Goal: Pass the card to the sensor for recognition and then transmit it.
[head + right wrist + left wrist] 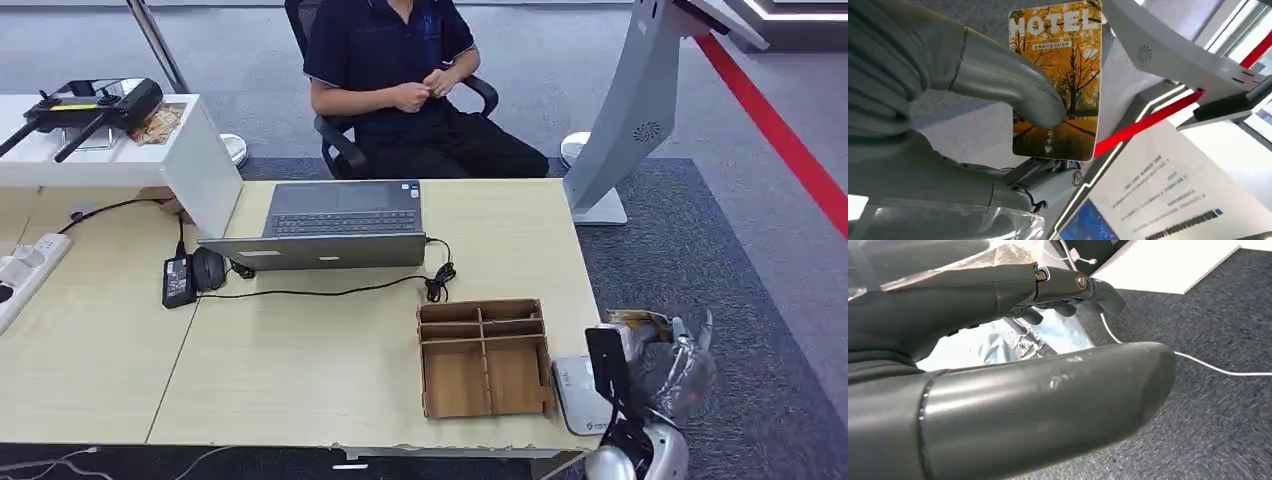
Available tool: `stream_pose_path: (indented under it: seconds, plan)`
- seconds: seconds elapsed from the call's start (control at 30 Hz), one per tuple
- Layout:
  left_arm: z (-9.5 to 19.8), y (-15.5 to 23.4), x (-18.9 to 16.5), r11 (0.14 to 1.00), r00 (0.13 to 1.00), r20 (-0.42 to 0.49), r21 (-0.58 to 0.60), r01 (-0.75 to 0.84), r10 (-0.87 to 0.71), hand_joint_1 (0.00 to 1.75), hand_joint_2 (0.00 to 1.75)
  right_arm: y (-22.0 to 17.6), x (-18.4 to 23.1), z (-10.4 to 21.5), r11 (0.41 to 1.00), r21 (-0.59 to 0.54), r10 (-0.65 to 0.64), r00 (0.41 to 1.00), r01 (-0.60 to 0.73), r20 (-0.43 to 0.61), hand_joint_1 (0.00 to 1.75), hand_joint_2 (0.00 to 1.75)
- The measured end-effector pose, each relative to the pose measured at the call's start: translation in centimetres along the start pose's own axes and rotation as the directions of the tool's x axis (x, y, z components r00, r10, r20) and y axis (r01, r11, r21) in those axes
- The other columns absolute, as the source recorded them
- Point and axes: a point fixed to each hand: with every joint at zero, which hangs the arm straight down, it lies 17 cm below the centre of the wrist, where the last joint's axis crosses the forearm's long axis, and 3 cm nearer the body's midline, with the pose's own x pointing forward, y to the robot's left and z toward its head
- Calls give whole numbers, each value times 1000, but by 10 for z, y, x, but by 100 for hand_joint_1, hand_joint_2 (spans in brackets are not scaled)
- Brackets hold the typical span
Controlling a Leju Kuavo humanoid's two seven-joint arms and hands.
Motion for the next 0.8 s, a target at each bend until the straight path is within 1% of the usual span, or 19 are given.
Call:
stream_pose_path:
  seconds: [0.17, 0.4, 0.8]
  plan:
    - [0, 0, 1, 1000, 1000, 1, 0, 0, 0, 0, 0, 0, -17, 4, 998, 14, 61, 997, -61, -42, 175, 175]
    - [1, -1, 0, 1000, 1000, -3, -1, 0, 0, 0, 0, 6, -36, 12, 994, 49, 97, 991, -93, -89, 175, 175]
    - [-1, 1, -2, 1000, 1000, -13, 2, -10, 10, 0, 0, 39, -33, 33, 982, 154, 118, 990, -106, -74, 175, 175]
